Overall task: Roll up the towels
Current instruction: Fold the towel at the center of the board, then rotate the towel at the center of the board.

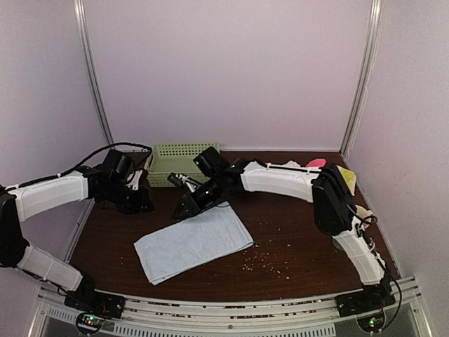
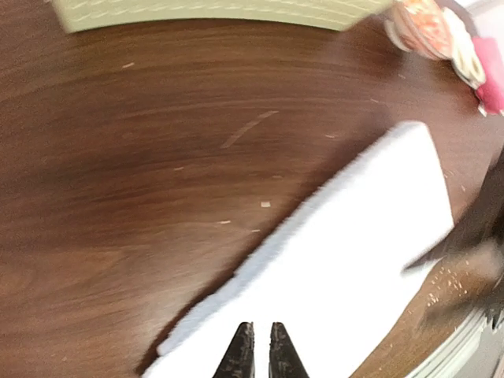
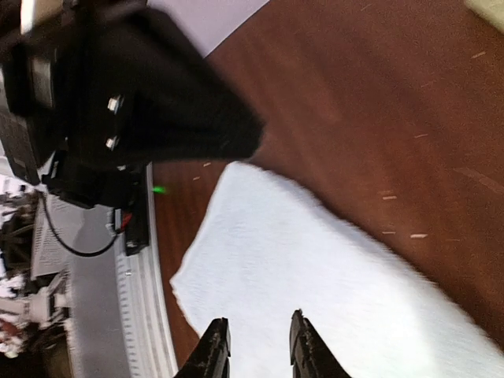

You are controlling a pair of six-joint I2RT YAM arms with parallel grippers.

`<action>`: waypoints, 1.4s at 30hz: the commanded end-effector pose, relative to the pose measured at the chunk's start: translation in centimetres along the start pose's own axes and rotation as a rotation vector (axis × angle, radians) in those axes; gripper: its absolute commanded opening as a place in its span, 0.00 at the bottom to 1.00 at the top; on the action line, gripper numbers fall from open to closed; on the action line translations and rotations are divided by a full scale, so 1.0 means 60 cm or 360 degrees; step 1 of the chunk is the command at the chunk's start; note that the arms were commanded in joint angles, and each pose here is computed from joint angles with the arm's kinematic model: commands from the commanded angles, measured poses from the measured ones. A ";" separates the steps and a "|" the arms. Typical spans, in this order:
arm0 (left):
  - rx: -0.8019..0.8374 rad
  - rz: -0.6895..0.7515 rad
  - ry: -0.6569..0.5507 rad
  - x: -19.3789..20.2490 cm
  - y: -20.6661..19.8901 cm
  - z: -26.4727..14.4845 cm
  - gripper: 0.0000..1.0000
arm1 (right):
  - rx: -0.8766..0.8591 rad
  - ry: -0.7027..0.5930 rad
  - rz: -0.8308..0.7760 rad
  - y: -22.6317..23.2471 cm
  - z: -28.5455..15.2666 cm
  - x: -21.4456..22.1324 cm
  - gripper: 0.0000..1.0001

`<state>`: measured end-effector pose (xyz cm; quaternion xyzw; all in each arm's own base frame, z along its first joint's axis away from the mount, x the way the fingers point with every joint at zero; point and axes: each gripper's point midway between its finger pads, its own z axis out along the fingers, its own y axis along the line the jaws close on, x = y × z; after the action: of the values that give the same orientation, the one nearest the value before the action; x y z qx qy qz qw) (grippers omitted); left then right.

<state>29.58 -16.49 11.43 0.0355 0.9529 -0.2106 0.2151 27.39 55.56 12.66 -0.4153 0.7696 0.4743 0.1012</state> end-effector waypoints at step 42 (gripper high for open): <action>0.0321 0.0546 0.0151 0.189 -0.152 0.097 0.15 | 0.0746 0.0293 -0.0373 -0.252 -0.162 0.074 0.23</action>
<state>20.54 -27.11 5.73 0.2373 0.9154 -0.2510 0.2066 35.29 43.07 6.24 -0.5257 0.7943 0.2668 0.1468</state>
